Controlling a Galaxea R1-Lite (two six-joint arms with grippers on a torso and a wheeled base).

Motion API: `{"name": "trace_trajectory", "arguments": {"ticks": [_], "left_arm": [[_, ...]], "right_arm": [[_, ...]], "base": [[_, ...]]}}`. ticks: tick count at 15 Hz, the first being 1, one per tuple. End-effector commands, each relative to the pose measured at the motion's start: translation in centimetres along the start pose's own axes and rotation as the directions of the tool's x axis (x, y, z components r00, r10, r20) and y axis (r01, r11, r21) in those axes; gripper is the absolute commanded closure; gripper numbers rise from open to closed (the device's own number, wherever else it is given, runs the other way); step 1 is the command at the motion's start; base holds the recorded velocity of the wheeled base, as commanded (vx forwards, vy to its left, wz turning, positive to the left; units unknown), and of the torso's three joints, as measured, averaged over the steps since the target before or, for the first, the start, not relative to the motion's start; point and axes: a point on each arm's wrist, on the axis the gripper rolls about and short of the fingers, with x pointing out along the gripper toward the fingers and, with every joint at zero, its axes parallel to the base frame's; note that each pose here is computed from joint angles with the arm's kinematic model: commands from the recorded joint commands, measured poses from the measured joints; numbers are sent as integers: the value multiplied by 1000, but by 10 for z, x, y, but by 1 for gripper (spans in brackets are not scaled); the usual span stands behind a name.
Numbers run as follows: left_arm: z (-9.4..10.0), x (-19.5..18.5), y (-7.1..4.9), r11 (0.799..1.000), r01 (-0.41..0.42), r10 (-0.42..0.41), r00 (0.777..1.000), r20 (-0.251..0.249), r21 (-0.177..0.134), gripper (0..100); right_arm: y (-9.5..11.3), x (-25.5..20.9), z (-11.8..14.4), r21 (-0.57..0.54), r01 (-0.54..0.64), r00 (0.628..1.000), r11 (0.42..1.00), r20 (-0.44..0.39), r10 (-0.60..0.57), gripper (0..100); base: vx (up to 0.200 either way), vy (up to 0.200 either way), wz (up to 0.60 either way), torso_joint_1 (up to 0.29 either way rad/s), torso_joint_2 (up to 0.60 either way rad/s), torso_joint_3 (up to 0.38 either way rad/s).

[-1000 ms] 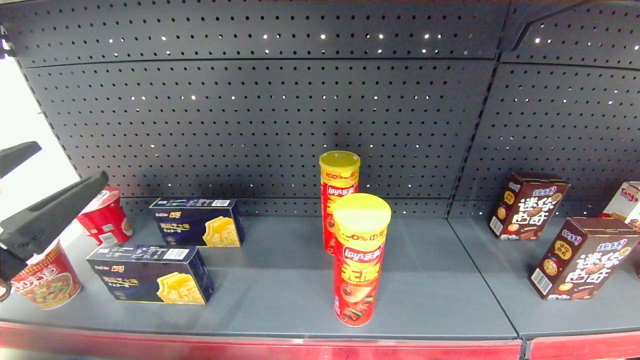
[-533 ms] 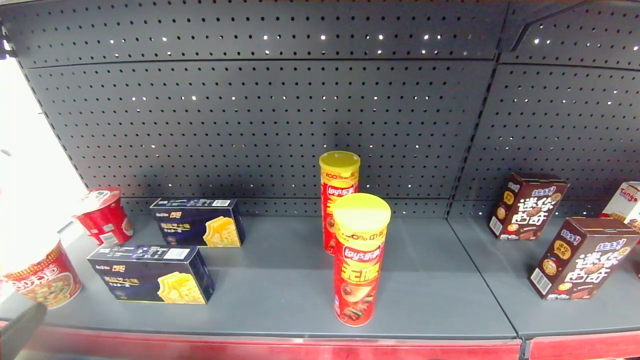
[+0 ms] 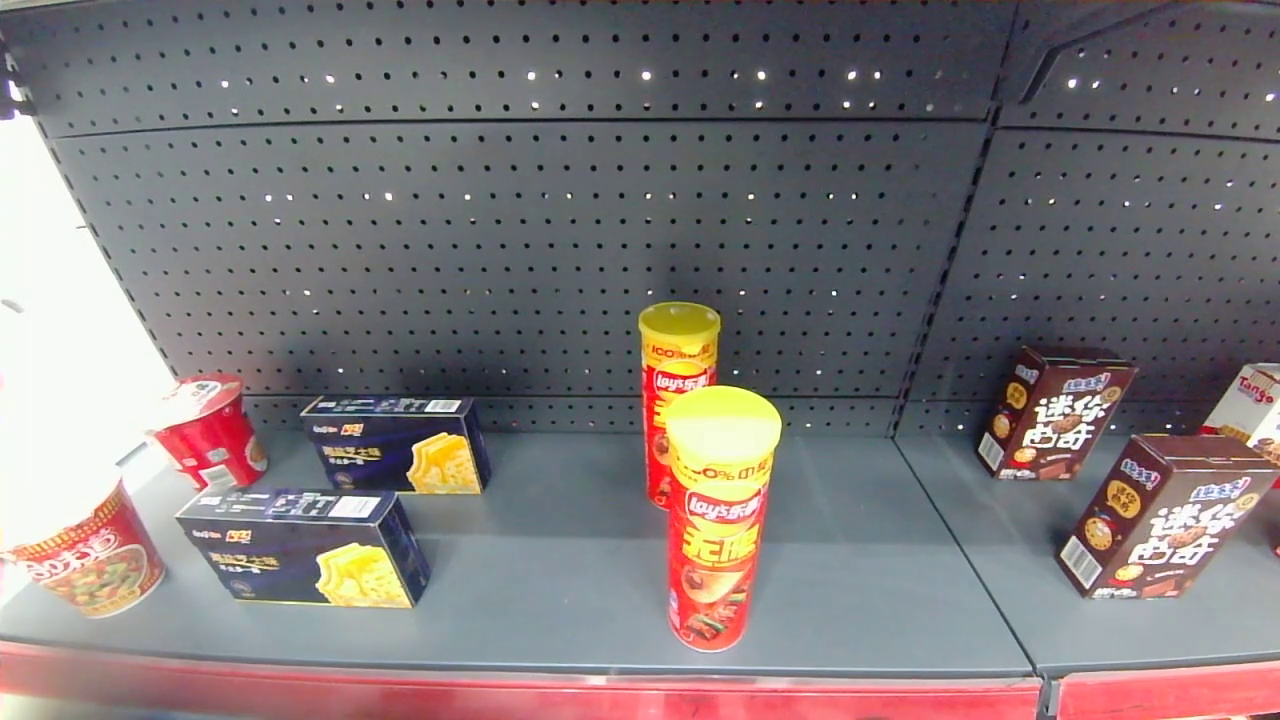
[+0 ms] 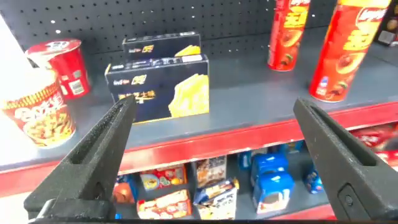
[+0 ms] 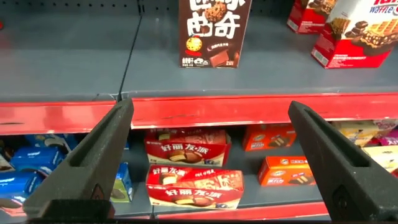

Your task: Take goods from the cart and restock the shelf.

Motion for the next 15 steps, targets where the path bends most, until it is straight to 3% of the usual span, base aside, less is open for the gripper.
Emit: {"name": "trace_trajectory", "arguments": {"ticks": [1,3,4,5,6,7,10,11,12,15], "left_arm": [[-16,3,2,999,-42,42,999,26,3,0],[-26,5,2,999,-44,44,999,2,-2,0],[-35,6,3,999,-34,34,999,-25,-6,0],[-35,6,3,999,-34,34,999,-25,-6,0],[-54,5,3,1000,-9,8,999,-35,-12,0],[-54,5,3,1000,-4,4,1000,-30,-28,0],[-54,4,3,998,-33,31,999,-35,-49,0],[-53,4,5,995,-90,88,995,-40,-52,0],[-52,3,5,991,-108,104,993,-55,-76,0],[-52,3,5,986,-128,123,991,-55,-104,0]], "right_arm": [[0,0,0,53,12,1000,999,-4,-12,0],[0,-1,6,-6,9,999,1000,39,-9,0],[-3,-10,104,-44,-34,976,998,215,43,0],[-3,-10,104,-44,-34,976,998,215,43,0],[-5,21,152,-20,-60,983,998,175,63,0],[-5,27,166,-37,-82,976,996,200,88,0],[-2,32,150,-123,-215,963,969,141,231,0],[0,33,145,-124,-287,945,950,125,301,0],[2,35,144,-128,-337,929,933,113,351,0],[7,50,154,-126,-374,920,919,75,385,0]], "base": [[0,0,0,0,0,0],[0,0,0,0,0,0],[0,0,0,0,0,0],[0,0,0,0,0,0],[0,0,0,0,0,0],[0,0,0,0,0,0],[0,0,0,0,0,0],[0,0,0,0,0,0],[0,0,0,0,0,0],[0,0,0,0,0,0]]}}
